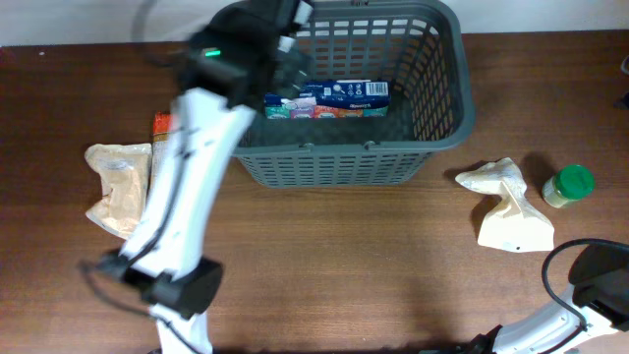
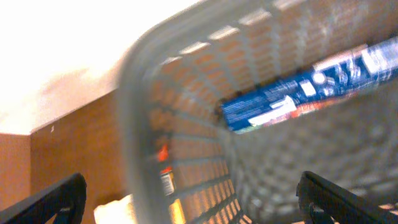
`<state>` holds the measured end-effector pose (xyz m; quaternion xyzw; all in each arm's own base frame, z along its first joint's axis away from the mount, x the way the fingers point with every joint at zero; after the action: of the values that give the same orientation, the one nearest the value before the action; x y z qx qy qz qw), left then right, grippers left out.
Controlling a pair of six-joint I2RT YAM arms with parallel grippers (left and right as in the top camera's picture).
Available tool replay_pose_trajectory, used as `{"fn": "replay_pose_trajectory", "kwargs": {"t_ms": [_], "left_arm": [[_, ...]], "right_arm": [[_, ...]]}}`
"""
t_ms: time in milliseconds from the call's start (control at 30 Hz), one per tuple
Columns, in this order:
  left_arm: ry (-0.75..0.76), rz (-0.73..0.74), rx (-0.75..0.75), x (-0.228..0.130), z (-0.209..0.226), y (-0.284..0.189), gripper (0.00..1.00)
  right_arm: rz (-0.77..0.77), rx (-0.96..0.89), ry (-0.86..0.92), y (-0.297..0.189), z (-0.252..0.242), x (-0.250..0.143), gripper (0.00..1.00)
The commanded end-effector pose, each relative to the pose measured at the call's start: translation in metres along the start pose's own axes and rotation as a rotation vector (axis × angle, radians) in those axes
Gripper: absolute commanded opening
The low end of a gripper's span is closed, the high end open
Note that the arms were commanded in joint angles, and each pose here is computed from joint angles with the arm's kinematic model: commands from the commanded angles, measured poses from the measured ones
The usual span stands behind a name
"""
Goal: Pack container
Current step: 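Carry the blue box into the basket and release it, then grasp the orange spaghetti pack with the left gripper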
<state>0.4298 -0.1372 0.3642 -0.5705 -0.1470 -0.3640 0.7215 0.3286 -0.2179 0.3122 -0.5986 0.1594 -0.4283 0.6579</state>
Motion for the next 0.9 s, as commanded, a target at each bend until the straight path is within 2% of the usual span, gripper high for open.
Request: {"fn": "replay_pose_trajectory", "kwargs": {"t_ms": [0, 100, 233, 400, 600, 867], "left_arm": [[-0.253, -0.068, -0.013, -0.007, 0.058, -0.049, 0.99], [-0.348, -0.010, 0.025, -0.029, 0.095, -0.050, 0.99], [-0.514, 0.224, 0.101, -0.086, 0.143, -0.023, 1.00], [-0.609, 0.461, 0.102, -0.144, 0.169, 0.025, 1.00], [-0.476, 0.764, -0.054, -0.219, 0.138, 0.114, 1.00], [-0.451, 0.861, -0.084, -0.274, 0.109, 0.189, 0.98]], "right_arm": [[-0.010, -0.009, 0.000, -0.003, -0.001, -0.001, 0.99], [-0.010, -0.009, 0.000, -0.003, -0.001, -0.001, 0.99], [-0.010, -0.009, 0.000, -0.003, -0.001, -0.001, 0.99], [-0.010, -0.009, 0.000, -0.003, -0.001, -0.001, 0.99], [-0.010, -0.009, 0.000, -0.003, -0.001, -0.001, 0.99], [-0.010, -0.009, 0.000, -0.003, -0.001, -0.001, 0.99]]}}
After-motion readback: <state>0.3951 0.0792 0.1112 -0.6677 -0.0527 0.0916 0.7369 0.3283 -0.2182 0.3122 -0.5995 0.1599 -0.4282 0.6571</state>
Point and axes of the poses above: each gripper's point midway between its finger pads, its own y axis out along the fingers, its own z axis along the line the jaws close on, x = y × z, the point moved 3 cm from there along -y, back along the fingers, and after that the axes turned 3 degrees about -y, right-handed, at the moved point
